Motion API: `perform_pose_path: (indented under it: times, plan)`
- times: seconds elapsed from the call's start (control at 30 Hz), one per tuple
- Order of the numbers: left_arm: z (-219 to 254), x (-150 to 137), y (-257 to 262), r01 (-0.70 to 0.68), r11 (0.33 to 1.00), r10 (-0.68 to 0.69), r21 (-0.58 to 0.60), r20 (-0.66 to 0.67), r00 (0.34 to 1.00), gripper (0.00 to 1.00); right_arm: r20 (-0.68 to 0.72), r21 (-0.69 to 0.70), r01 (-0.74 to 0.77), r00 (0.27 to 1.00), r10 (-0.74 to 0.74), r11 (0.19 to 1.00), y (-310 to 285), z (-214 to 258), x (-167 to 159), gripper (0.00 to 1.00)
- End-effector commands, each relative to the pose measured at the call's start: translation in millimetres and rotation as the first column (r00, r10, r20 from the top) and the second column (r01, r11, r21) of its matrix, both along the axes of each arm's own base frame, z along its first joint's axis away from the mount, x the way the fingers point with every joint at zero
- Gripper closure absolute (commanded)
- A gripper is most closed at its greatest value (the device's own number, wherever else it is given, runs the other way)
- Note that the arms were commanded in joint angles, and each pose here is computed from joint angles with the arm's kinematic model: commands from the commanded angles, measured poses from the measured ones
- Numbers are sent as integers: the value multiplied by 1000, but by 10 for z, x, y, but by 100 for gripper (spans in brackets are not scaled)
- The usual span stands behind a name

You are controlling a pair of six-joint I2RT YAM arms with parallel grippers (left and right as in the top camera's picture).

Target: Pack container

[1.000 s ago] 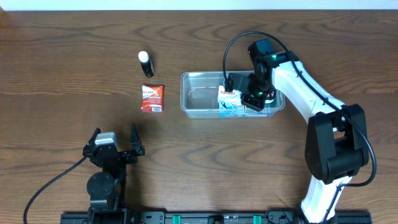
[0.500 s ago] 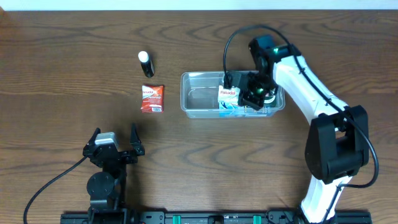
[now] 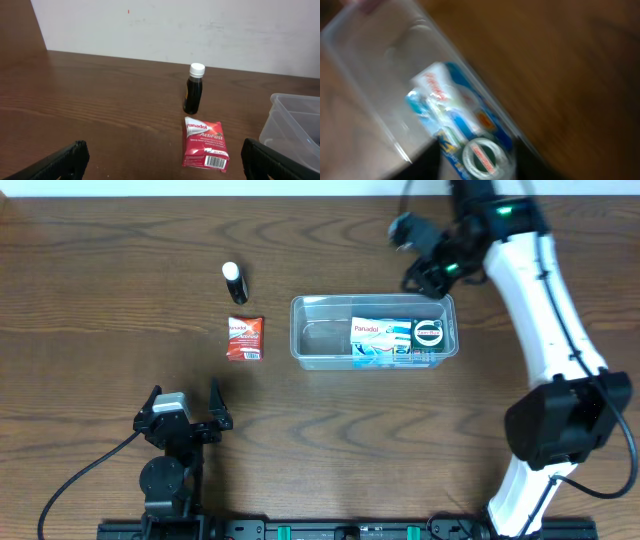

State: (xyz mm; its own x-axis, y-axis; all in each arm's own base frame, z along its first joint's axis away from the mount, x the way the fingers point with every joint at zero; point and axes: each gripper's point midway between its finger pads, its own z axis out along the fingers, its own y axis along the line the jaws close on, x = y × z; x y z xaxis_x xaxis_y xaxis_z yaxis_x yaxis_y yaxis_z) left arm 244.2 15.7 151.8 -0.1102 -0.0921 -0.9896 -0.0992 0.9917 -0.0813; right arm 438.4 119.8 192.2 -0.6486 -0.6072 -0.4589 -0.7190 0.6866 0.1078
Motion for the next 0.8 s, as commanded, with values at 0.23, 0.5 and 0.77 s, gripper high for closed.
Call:
perform_pose_path:
  times: [0.23,0.5,0.77]
  plan:
    - [-192,-7,25,-11,1000,11,11,-55,998,2,-66,18,526,849,-523,851,-1407,69,210,1]
    - [-192,-7,25,-11,1000,11,10,-55,998,2,-100,8,606,792,-602,795,-1793,44,103,1]
    - [-192,-7,25,-11,1000,11,10,-55,998,2,-100,8,609,789,-606,793,-1812,44,101,1]
